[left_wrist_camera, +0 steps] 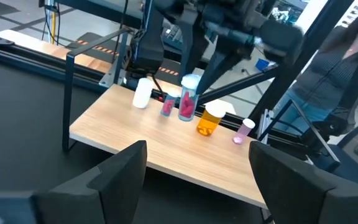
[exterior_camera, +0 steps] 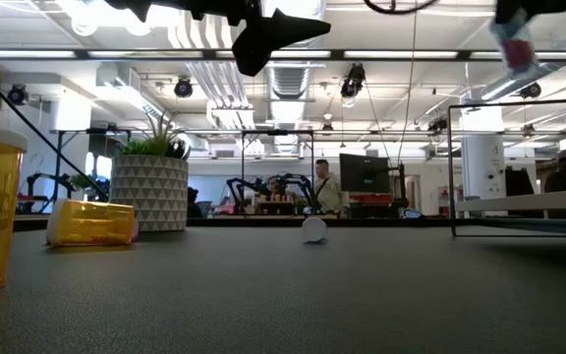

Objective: Pick and place medicine bottles onto shelf by color
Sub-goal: Put the bottom blue pill bottle on the shelf aligned with the other blue pill bottle

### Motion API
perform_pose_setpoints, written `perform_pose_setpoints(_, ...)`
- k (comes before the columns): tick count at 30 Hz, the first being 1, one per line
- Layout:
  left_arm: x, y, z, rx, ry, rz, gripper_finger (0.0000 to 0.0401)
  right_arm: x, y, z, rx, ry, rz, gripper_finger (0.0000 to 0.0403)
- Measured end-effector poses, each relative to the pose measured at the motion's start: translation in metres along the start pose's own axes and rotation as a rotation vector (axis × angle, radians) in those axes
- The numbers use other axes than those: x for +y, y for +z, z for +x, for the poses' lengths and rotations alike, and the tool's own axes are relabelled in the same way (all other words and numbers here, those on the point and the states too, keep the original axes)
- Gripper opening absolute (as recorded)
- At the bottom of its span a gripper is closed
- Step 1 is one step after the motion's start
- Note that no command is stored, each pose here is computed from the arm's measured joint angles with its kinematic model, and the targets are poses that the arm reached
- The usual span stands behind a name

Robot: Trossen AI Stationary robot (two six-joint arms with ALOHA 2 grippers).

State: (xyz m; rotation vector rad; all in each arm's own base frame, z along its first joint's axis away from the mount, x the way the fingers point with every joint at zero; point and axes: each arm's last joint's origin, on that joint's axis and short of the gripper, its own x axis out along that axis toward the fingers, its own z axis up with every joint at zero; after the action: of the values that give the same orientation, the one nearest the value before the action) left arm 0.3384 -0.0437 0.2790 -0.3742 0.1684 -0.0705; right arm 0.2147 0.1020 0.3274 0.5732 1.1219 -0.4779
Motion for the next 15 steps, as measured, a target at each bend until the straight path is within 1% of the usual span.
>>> perform_pose_setpoints(4,0.0,0.0,0.0,-0.001,0.003,0.0,0.0267,-0.005,-0.027,0.011,0.019,-0.04,0.093,0.0103)
perform_pose_setpoints(6,0.0,0.0,0.0,-0.001,0.003,0.0,0.0267,-0.005,-0.04,0.016,0.032,-0.057,0.117,0.0104)
perform_pose_setpoints(12,0.001,0.0,0.0,-0.005,0.012,0.0,0.0267,-0.011,-0.068,0.029,0.038,-0.123,0.134,0.0104)
perform_pose_setpoints(15,0.001,0.0,0.0,-0.008,0.017,0.0,0.0267,-0.019,-0.078,0.035,0.005,-0.167,0.129,0.0104)
